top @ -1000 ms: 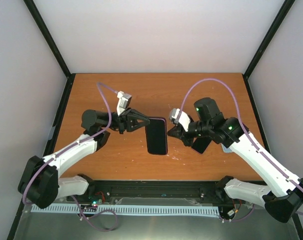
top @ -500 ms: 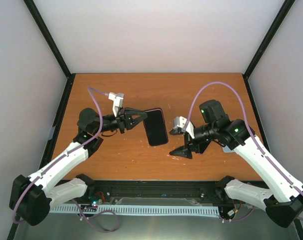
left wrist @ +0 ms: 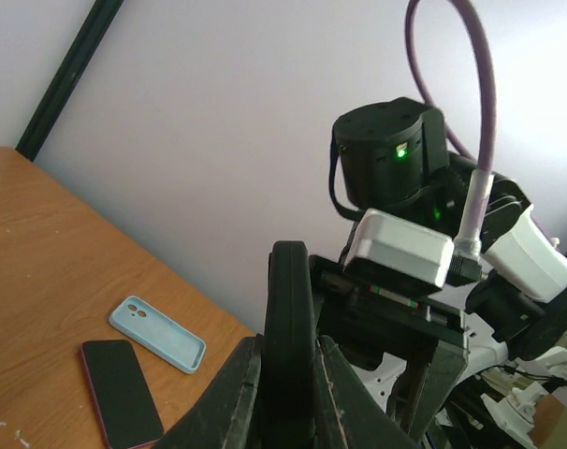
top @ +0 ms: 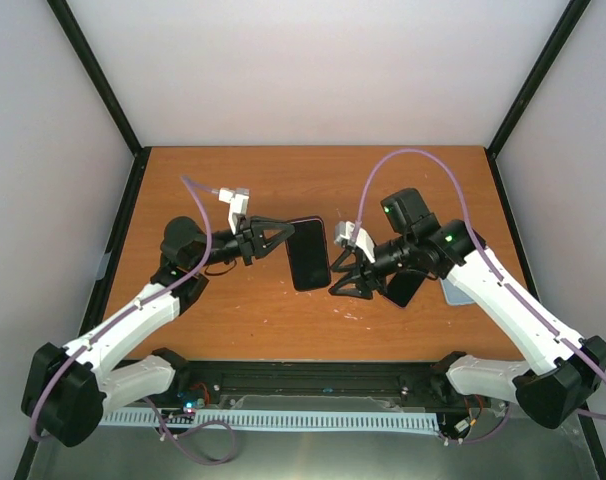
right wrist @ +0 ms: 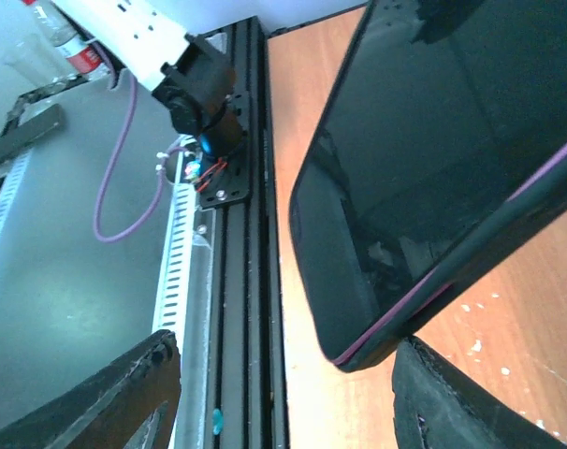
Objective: Take the phone out of the phone case
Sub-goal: Pick up the phone at the center of the board, then remove the phone case from the phone.
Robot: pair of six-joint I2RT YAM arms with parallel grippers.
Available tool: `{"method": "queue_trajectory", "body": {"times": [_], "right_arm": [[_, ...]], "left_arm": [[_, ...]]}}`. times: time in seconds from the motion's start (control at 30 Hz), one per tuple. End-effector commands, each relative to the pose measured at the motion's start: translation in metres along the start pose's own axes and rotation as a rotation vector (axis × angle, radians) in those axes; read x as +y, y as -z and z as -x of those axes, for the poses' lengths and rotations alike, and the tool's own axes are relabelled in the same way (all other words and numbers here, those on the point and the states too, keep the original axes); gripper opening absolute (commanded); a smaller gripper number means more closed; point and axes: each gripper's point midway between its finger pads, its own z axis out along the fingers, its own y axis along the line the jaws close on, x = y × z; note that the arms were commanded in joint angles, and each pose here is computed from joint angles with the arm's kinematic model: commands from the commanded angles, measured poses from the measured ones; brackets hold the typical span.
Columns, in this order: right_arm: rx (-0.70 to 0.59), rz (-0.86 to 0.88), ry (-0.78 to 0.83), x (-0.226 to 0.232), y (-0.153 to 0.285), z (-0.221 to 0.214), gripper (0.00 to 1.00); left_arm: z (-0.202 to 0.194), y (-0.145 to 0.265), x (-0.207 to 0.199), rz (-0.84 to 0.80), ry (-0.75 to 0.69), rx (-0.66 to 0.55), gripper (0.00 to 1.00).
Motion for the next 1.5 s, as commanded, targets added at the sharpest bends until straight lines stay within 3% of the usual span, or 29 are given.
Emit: {"method": "queue_trajectory", "body": {"times": [0.0,0.27,0.5,0.9,0.93,1.03,1.13,1.27,1.4,1.47], "right_arm": [[-0.079,-0.109,0.072,-0.017,0.016,0.035,0.62],[-0.120,-0.184,0.053,-0.033,0.030,0.047,0.61],[-0.133,-0.027,-0.005,-0.033,0.009,0.047,0.60],[-0.185,0.134,-0.001,-0.010,0.010,0.057,0.08],[-0.181,0.132,-0.001,-0.009,0.010,0.055,0.06],[-0.158,0.111,-0.008,-0.012,0.008,0.048,0.03],[-0.120,0.099,-0.030,-0.015,0.004,0.038,0.03],[-0.075,0.109,-0.062,-0.017,0.000,0.029,0.03],[-0.060,0.118,-0.085,-0.020,-0.003,0.026,0.03],[-0.057,0.121,-0.099,-0.022,-0.004,0.026,0.03]], "left_arm": [[0.013,0.001,-0.019,-0.016,-0.079,-0.014,0.00],[0.008,0.003,-0.019,-0.008,-0.090,0.004,0.00],[0.006,0.002,-0.029,-0.087,-0.070,0.004,0.00],[-0.001,0.001,-0.019,-0.067,-0.060,0.014,0.01],[-0.002,0.001,-0.016,-0.055,-0.063,0.020,0.07],[-0.011,-0.003,-0.009,-0.045,-0.078,0.076,0.41],[-0.026,-0.010,0.001,-0.055,-0.081,0.183,0.55],[-0.040,-0.014,-0.003,-0.116,-0.111,0.277,0.52],[-0.045,-0.016,-0.008,-0.143,-0.137,0.323,0.37],[-0.045,-0.016,-0.009,-0.140,-0.143,0.326,0.38]]}}
